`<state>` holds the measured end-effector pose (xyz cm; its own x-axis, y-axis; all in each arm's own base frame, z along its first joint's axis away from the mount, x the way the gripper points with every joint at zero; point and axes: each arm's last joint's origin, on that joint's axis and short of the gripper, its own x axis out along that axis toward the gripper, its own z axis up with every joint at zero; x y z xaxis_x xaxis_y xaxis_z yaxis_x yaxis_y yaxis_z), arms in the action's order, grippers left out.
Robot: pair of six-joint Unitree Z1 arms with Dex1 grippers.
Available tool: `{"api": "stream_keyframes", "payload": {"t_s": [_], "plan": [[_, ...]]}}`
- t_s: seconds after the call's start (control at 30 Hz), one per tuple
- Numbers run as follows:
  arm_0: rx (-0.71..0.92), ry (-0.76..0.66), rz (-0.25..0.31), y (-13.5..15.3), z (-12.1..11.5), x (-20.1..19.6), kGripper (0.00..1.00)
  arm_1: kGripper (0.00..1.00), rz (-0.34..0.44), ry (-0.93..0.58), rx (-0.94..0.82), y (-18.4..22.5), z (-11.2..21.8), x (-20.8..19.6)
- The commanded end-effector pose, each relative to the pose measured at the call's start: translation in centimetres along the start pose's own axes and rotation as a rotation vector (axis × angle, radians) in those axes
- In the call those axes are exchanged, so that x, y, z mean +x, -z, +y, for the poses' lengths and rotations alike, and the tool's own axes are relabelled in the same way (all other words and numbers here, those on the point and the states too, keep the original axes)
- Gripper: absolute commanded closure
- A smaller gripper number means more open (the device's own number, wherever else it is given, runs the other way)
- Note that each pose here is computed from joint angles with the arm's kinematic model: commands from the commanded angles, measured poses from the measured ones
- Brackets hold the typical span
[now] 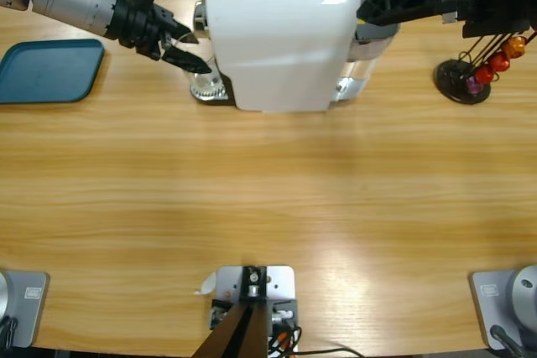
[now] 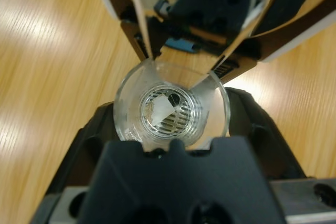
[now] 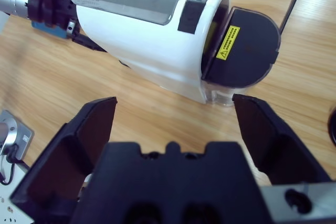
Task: Pour coffee
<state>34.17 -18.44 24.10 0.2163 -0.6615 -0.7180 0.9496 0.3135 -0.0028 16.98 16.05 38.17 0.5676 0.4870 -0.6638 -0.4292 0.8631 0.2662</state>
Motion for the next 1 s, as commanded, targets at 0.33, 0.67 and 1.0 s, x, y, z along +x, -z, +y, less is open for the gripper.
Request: {"api": "stream_keyframes", "payload": {"t_s": [0.33,0.67,1.0], "plan": [[-0.025,0.045,0.061,1.6,-0.3,2.0,0.0,0.013,0.034,0.008,-0.005,0.0,-0.2,1.3],[-0.032,-0.022,0.04,1.5,-0.3,-0.8,0.0,0.018,0.029,0.006,-0.003,0.0,-0.3,1.0],[-0.009,-0.156,-0.047,0.4,-3.7,-8.5,0.0,0.3,0.014,0.014,-0.062,-2.3,0.5,0.4]]}}
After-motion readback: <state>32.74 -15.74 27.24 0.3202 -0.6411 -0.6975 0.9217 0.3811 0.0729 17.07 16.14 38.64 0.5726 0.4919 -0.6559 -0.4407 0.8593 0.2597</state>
